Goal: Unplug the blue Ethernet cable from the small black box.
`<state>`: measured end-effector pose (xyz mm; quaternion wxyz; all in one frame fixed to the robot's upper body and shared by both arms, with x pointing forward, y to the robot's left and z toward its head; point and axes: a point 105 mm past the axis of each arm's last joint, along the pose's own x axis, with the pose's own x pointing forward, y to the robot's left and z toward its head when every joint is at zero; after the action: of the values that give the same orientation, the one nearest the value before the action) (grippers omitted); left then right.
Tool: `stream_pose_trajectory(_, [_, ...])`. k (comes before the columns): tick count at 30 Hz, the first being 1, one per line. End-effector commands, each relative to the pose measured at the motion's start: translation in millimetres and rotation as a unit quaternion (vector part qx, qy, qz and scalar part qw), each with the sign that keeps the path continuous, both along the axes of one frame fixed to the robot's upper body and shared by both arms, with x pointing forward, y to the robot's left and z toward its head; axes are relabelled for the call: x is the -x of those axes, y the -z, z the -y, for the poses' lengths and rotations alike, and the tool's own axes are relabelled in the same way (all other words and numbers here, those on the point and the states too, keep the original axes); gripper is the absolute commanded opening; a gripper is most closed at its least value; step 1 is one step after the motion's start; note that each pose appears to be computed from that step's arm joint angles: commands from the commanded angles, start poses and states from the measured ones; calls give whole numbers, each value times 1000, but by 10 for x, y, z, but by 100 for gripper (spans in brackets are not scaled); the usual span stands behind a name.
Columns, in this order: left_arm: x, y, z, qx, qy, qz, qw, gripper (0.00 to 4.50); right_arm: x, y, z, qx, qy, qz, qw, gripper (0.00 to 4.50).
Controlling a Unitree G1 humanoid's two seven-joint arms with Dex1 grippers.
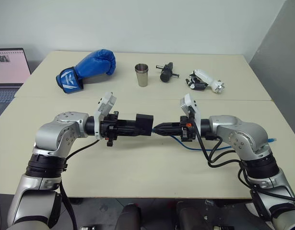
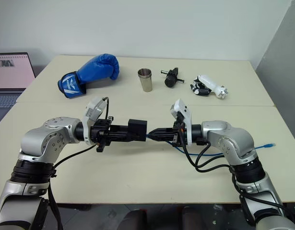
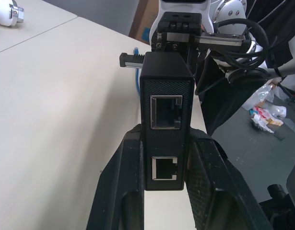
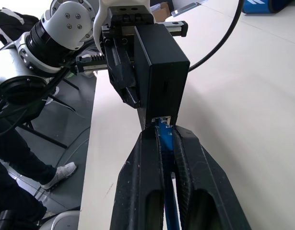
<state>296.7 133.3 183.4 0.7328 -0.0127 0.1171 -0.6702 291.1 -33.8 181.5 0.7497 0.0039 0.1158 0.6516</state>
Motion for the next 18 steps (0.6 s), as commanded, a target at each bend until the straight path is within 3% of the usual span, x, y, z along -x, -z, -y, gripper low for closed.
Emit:
stream_pose_trajectory(1, [13,-144,30,12,8,25,1000,80,13,-116,-23,-3,-12,28,1000,3])
stream_pose_trajectory(12, [-11,-148,-86,2,-7,23,1000,80,-40,-44,161,23,0,28,999,3])
stream_pose_trajectory(18, [0,-145,-36,8,-3,22,1000,80,-18,-157,92,-1,-3,32,999,3])
